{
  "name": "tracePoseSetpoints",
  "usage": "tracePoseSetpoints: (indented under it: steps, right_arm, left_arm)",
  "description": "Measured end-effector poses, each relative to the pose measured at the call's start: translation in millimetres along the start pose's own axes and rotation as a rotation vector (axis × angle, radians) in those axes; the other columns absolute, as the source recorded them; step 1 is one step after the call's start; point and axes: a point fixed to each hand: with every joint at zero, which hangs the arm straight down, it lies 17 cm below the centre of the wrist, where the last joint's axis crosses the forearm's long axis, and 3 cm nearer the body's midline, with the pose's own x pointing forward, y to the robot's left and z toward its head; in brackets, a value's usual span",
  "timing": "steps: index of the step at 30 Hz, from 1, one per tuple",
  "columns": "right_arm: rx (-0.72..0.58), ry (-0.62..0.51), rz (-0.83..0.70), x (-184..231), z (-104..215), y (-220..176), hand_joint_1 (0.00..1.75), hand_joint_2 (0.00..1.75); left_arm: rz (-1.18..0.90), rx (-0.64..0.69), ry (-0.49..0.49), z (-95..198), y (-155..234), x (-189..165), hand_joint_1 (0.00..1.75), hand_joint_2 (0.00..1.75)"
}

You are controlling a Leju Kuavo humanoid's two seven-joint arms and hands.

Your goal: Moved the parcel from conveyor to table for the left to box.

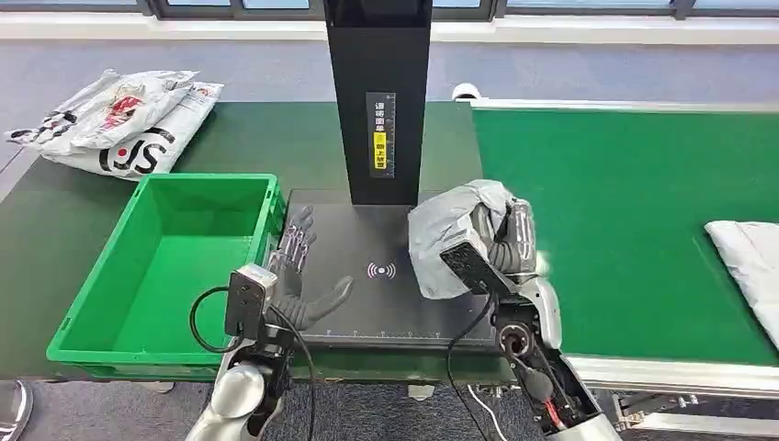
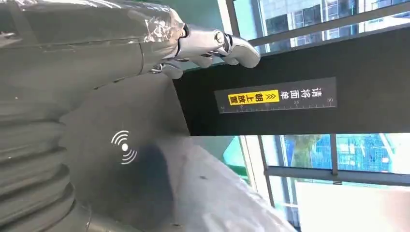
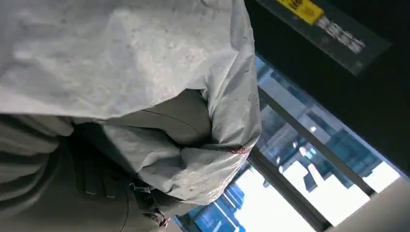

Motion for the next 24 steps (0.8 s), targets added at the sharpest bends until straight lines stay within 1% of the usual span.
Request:
tracePoseSetpoints:
  steps: [1, 2, 6, 7, 8, 11, 15, 24]
  right_arm:
    - [0.032, 0.026, -0.007, -5.0, 2.1, 8.6, 1.75, 1.75]
    - [0.131, 0.097, -0.036, -23.9, 16.9, 39.2, 1.75, 1.75]
    - [0.207, 0.119, -0.082, -28.1, 25.8, 62.5, 1.75, 1.75]
    - [0.23, 0.119, -0.101, -27.1, 26.8, 68.5, 1.22, 1.75]
    - [0.257, 0.118, -0.121, -25.2, 28.5, 75.6, 0.0, 1.75]
    - [0.316, 0.117, -0.157, -17.9, 31.4, 93.8, 0.0, 1.75]
    - [0.344, 0.13, -0.156, -14.4, 34.5, 107.1, 0.0, 1.75]
    - [0.397, 0.155, -0.187, -16.6, 43.5, 118.1, 0.0, 1.75]
  left_arm:
    - [0.003, 0.0, 0.001, -0.4, 0.6, -0.3, 0.0, 1.75]
    - [0.011, -0.016, -0.003, -4.6, -3.7, 0.7, 0.0, 1.75]
    - [0.01, -0.03, -0.008, -8.6, -7.2, 2.1, 0.0, 1.75]
    - [0.012, -0.033, -0.009, -9.7, -7.7, 2.3, 0.0, 1.75]
    - [0.014, -0.035, -0.009, -10.8, -8.1, 2.4, 0.0, 1.75]
    - [0.019, -0.04, -0.008, -13.1, -9.5, 2.3, 0.0, 1.75]
    - [0.02, -0.041, -0.007, -13.2, -9.8, 1.7, 0.0, 1.75]
    - [0.015, -0.042, -0.002, -11.3, -8.2, -0.7, 0.0, 1.75]
